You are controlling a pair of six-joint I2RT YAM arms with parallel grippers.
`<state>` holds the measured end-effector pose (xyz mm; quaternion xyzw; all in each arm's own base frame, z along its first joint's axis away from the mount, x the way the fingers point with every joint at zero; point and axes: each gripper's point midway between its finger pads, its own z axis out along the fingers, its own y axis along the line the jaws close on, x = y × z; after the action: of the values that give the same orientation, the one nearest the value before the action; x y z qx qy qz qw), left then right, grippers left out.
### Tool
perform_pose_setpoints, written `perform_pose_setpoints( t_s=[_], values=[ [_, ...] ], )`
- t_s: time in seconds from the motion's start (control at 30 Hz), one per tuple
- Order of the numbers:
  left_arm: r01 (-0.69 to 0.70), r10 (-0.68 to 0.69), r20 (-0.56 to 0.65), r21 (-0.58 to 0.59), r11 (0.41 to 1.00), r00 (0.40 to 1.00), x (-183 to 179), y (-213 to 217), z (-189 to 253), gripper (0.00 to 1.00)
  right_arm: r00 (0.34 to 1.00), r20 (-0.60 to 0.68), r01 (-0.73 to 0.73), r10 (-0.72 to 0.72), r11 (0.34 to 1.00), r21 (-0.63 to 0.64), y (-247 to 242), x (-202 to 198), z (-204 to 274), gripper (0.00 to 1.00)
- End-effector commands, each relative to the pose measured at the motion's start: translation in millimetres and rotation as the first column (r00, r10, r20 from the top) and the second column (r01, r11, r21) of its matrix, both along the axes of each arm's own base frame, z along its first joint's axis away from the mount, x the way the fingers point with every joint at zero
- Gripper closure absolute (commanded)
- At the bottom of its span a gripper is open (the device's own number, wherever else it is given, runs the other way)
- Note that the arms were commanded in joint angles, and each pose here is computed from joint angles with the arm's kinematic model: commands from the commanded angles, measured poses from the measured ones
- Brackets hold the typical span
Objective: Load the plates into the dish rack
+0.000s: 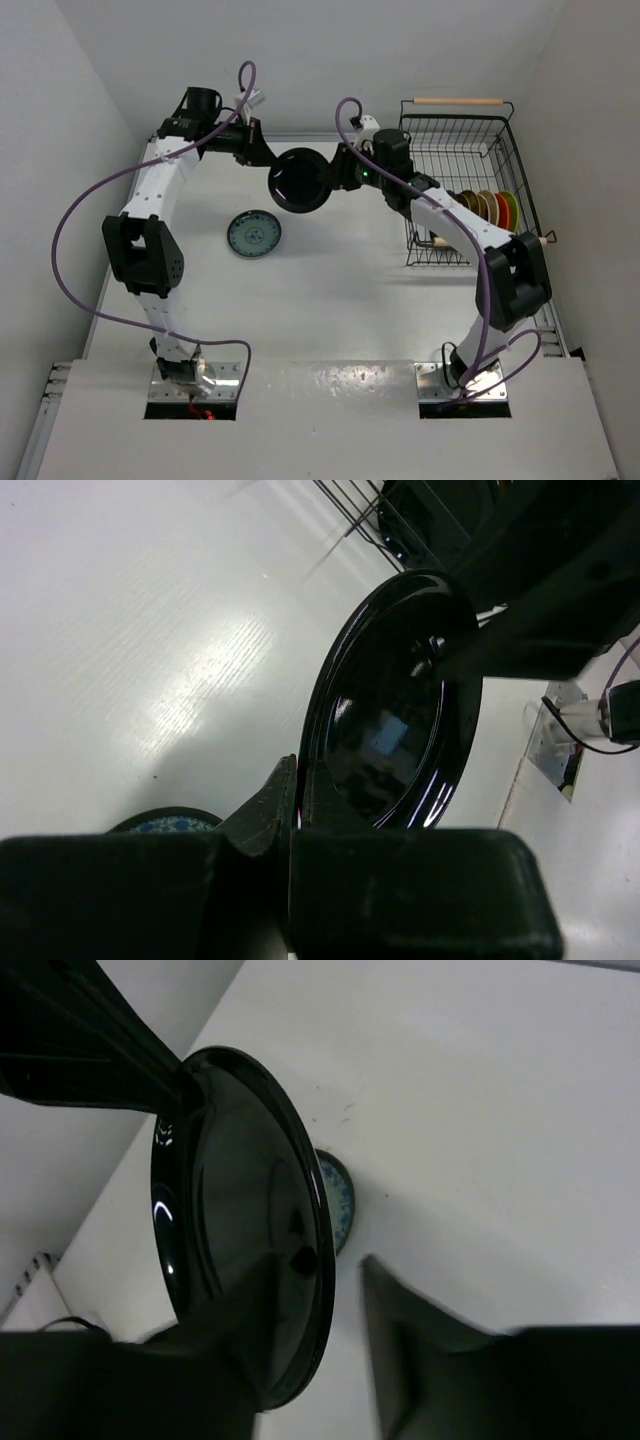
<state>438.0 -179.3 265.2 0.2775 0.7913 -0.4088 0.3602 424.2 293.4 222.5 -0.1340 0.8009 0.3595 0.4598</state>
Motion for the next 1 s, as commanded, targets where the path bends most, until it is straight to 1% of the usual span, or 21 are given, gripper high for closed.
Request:
perform_pose_setpoints(
  t_s=[0.0,0.07,0.1,0.2,0.23,0.27,0.3,0.33,0.43,0.47,0.53,0.57,0.6,0.63,0.67,0.73,0.77,0.8,0.9,0.93,0.97],
  values=[
    [0.041,-0.037,0.12,-0.033,0.999,0.992,-10,-2,41,1.0,0.999,0.02,-0.046,0.044,0.989,0.138,16,-5,25,0.7],
    [0.034,-0.031,0.12,-0.027,0.999,0.992,-9,-1,40,1.0,0.999,0.019,-0.05,0.048,0.989,0.139,15,-7,25,0.92],
    [0.034,-0.031,0.12,-0.027,0.999,0.992,-9,-1,40,1.0,0.998,0.025,-0.054,0.051,0.989,0.136,15,-8,25,0.96],
    [0.003,-0.002,0.122,-0.002,1.0,0.993,-5,3,36,1.0,0.997,0.072,-0.026,0.017,0.992,0.126,2,-9,38,1.0],
    [-0.02,0.018,0.134,0.014,1.0,0.991,0,6,38,0.94,0.997,0.077,0.002,-0.01,0.994,0.106,-4,-6,38,1.0],
    [-0.036,0.032,0.135,0.026,0.999,0.99,2,8,36,0.7,0.995,0.092,0.019,-0.028,0.995,0.098,-10,-6,44,1.0],
    [-0.083,0.074,0.139,0.055,0.995,0.987,9,17,32,0.13,0.991,0.113,0.067,-0.071,0.997,0.038,-18,-5,46,1.0],
    [-0.102,0.09,0.16,0.073,0.992,0.983,13,21,34,0.0,0.989,0.12,0.081,-0.083,0.997,0.021,-28,-3,49,1.0],
    [-0.203,0.168,0.202,0.167,0.965,0.965,25,44,32,0.0,0.937,0.24,0.294,-0.254,0.945,-0.147,-82,8,69,1.0],
    [-0.29,0.239,0.218,0.245,0.925,0.946,34,62,23,0.0,0.883,0.257,0.455,-0.394,0.854,-0.253,-121,12,61,1.0],
    [-0.399,0.323,0.265,0.326,0.857,0.909,45,85,20,0.0,0.812,0.354,0.568,-0.463,0.764,-0.305,-160,8,87,1.0],
    [-0.491,0.392,0.307,0.398,0.774,0.867,53,110,16,0.0,0.785,0.388,0.613,-0.482,0.69,-0.384,-191,4,90,1.0],
    [-0.529,0.425,0.319,0.433,0.73,0.847,57,121,10,0.0,0.695,0.437,0.719,-0.571,0.55,-0.424,-227,0,97,1.0],
    [-0.555,0.45,0.325,0.464,0.69,0.832,57,131,4,0.0,0.666,0.459,0.744,-0.588,0.488,-0.456,-243,-2,97,1.0],
    [-0.606,0.494,0.352,0.496,0.622,0.795,59,151,3,0.0,0.64,0.504,0.75,-0.579,0.331,-0.572,-278,-11,91,1.0],
    [-0.598,0.503,0.333,0.553,0.58,0.797,56,160,-19,0.0,0.591,0.531,0.729,-0.607,0.121,-0.673,-313,-22,79,1.0],
    [-0.591,0.5,0.33,0.574,0.567,0.8,54,163,-25,0.0,0.593,0.53,0.699,-0.606,0.061,-0.713,-329,-26,74,1.0],
    [-0.586,0.503,0.322,0.587,0.559,0.802,52,165,-31,0.0,0.613,0.505,0.659,-0.607,0.042,-0.751,-334,-31,64,1.0],
    [-0.558,0.503,0.285,0.615,0.557,0.816,45,165,-50,0.0,0.657,0.388,0.588,-0.647,0.117,-0.8,-339,-36,21,1.0],
    [-0.55,0.502,0.275,0.623,0.557,0.82,43,165,-55,0.0,0.693,0.33,0.581,-0.641,0.226,-0.782,-324,-32,10,1.0],
    [-0.543,0.502,0.267,0.629,0.556,0.823,44,165,-60,0.0,0.701,0.316,0.578,-0.64,0.249,-0.777,-322,-31,3,1.0]
  ],
)
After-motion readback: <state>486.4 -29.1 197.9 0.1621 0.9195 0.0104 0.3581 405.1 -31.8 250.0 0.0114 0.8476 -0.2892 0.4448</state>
